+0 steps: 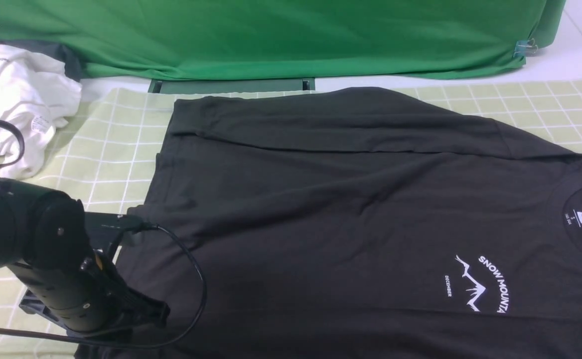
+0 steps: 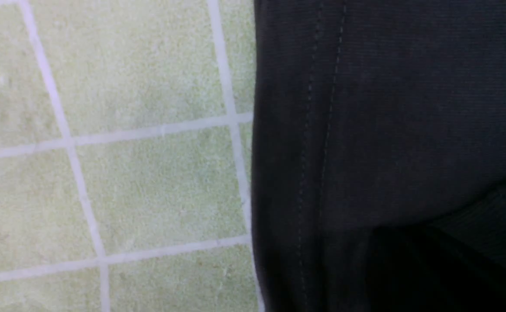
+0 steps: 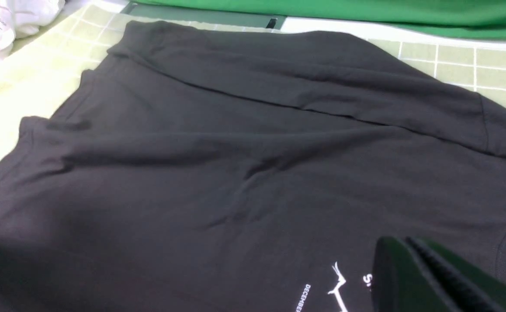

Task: Fold a long-sleeved shirt over a green coffee tablecloth.
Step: 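Grasp the left edge of the dark T-shirt lying flat on the table, then fold the left side of the black T-shirt inward over its body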

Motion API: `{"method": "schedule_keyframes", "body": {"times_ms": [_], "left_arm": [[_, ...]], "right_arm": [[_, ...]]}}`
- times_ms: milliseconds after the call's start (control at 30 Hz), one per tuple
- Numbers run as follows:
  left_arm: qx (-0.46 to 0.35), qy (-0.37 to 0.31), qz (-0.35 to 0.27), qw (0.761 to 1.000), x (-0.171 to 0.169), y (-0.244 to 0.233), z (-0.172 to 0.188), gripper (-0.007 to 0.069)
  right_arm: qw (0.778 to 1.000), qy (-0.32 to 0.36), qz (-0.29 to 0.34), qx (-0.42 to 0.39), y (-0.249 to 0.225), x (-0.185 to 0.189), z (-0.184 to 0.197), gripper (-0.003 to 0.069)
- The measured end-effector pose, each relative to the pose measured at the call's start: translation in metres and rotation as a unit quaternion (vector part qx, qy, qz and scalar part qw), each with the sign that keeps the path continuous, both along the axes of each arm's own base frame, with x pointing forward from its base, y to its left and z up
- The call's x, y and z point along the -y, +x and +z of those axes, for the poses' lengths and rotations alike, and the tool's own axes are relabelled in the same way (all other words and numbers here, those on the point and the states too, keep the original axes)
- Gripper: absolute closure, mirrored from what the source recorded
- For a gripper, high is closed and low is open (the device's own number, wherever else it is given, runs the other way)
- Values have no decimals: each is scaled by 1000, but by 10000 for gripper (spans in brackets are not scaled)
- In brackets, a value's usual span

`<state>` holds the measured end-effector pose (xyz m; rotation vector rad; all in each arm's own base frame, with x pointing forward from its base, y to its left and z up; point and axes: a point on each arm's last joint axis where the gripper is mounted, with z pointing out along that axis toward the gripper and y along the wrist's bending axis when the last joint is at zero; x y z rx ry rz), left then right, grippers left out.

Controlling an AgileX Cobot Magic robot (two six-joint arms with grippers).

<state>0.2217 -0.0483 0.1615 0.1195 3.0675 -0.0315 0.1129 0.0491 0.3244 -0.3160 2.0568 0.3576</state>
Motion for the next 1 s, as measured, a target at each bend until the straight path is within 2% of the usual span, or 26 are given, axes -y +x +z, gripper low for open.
{"method": "schedule_keyframes", "body": {"times_ms": [233, 433, 633, 800, 1000], "left_arm": [[39, -1, -50, 998, 5, -1, 29, 609], [134, -15, -86, 987, 17, 18, 78, 609], [248, -15, -99, 964, 27, 62, 143, 609], [272, 26, -115, 955, 29, 94, 152, 609], [242, 67, -92, 963, 28, 134, 121, 609]], "right_arm": [[1000, 1, 0, 2, 0, 0, 0, 624], [1000, 5, -2, 11, 1, 0, 2, 620], [1000, 6, -2, 14, 1, 0, 2, 620], [1000, 8, -3, 14, 1, 0, 3, 613], [1000, 16, -8, 11, 1, 0, 3, 603]]}}
